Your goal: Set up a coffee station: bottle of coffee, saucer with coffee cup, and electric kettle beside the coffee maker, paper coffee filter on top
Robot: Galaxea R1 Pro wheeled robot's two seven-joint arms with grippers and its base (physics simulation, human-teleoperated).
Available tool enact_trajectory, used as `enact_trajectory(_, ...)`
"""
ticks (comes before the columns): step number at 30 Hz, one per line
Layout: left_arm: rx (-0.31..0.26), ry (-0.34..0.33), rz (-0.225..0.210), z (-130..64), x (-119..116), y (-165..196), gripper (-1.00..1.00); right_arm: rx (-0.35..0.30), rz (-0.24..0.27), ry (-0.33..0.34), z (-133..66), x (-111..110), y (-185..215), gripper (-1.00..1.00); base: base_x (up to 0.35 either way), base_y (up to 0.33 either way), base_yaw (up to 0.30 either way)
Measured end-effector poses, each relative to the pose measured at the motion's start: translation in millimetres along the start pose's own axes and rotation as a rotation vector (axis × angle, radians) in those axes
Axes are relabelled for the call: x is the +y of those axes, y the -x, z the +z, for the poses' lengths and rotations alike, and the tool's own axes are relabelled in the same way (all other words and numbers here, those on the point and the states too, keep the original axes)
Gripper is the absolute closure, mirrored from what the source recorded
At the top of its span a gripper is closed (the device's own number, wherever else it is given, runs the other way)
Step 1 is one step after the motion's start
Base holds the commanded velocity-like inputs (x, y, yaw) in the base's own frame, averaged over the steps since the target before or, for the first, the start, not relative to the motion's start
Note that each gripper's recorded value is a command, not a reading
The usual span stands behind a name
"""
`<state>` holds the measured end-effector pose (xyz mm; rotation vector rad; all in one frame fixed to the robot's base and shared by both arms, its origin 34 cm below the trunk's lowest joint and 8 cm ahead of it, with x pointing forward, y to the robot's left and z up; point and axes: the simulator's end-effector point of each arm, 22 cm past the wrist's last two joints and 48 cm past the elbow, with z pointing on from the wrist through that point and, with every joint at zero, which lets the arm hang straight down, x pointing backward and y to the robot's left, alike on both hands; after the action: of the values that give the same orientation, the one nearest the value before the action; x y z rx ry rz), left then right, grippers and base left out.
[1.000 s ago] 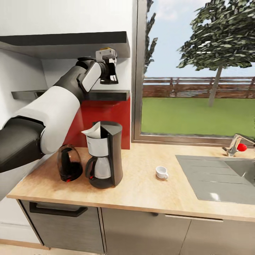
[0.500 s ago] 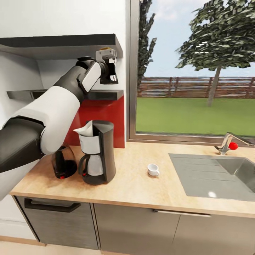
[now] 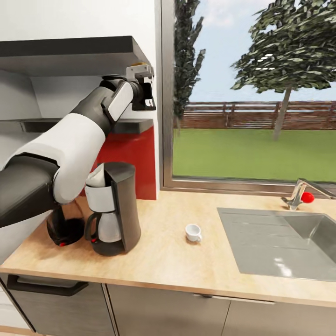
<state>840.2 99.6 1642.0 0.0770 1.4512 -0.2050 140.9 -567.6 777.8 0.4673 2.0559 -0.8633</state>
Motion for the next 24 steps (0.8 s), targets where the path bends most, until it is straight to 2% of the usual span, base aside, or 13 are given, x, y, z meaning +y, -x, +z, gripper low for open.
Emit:
enact_trajectory(7,0.001,0.000,0.000,0.5,0.1,-0.6,1.00,0.000,0.000,0.000,0.2,-0.1,0.1,-1.00,0.164,-0.151,0.000)
enact_trajectory(12,0.000,0.000,0.000,0.5,0.1,-0.6,1.00,0.000,0.000,-0.001,0.3,-0.2,0.1,-1.00,0.038,-0.116,0.000)
enact_trajectory(24,0.007,0.002,-0.002,1.3,1.0,-3.5,1.00,0.001,0.003,-0.007,0.2,-1.4,-0.1,-1.00,0.004,-0.253,0.000)
